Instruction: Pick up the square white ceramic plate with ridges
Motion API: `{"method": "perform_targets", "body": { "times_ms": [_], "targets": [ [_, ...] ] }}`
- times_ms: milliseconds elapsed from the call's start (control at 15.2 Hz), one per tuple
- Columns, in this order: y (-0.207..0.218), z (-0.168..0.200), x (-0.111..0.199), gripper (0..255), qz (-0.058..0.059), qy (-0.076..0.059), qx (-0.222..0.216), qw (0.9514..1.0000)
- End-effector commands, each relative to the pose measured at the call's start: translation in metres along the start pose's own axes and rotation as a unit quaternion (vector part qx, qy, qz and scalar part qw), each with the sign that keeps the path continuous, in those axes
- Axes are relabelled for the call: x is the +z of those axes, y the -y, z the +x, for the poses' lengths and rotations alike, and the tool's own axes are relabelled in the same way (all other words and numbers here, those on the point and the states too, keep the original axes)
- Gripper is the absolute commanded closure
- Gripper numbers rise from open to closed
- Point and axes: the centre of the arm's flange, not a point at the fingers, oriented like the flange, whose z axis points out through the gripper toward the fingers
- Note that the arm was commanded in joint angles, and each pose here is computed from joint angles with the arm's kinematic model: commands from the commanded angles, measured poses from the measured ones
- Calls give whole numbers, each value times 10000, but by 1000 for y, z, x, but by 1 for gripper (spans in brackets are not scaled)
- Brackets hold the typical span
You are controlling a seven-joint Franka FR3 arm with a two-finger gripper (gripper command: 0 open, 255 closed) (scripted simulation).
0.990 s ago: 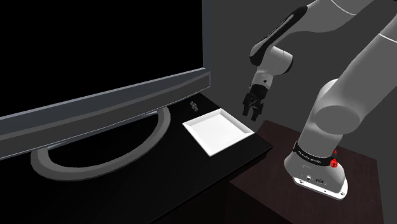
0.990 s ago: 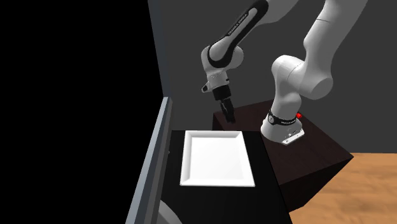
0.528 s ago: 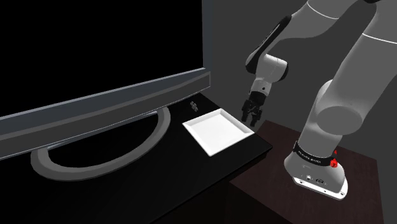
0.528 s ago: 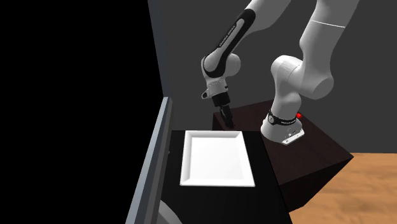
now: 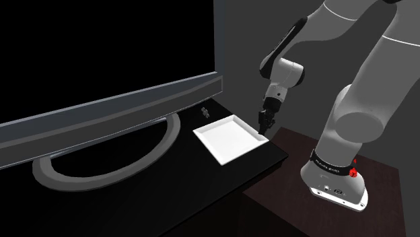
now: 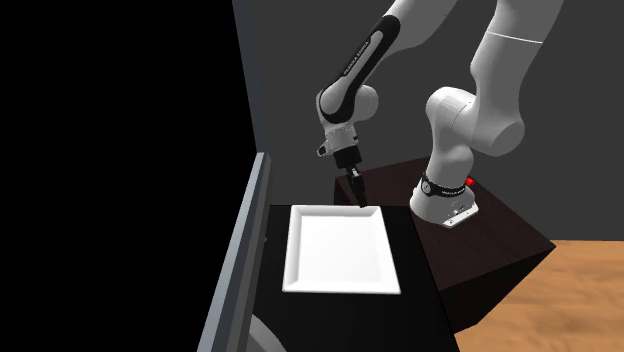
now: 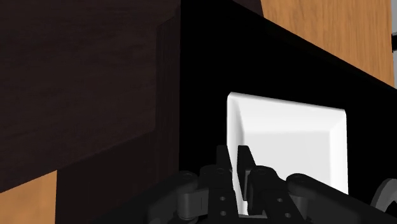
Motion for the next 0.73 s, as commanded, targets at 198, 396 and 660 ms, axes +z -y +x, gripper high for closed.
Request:
{"method": "perform_targets", "body": {
  "times_ms": [198, 396, 660],
  "targets": [
    [3, -1, -4, 255, 0, -1, 1, 10000],
    [14, -5, -15, 255, 0, -1, 1, 10000],
    [28, -10, -30, 255, 0, -1, 1, 10000]
  ]
}}
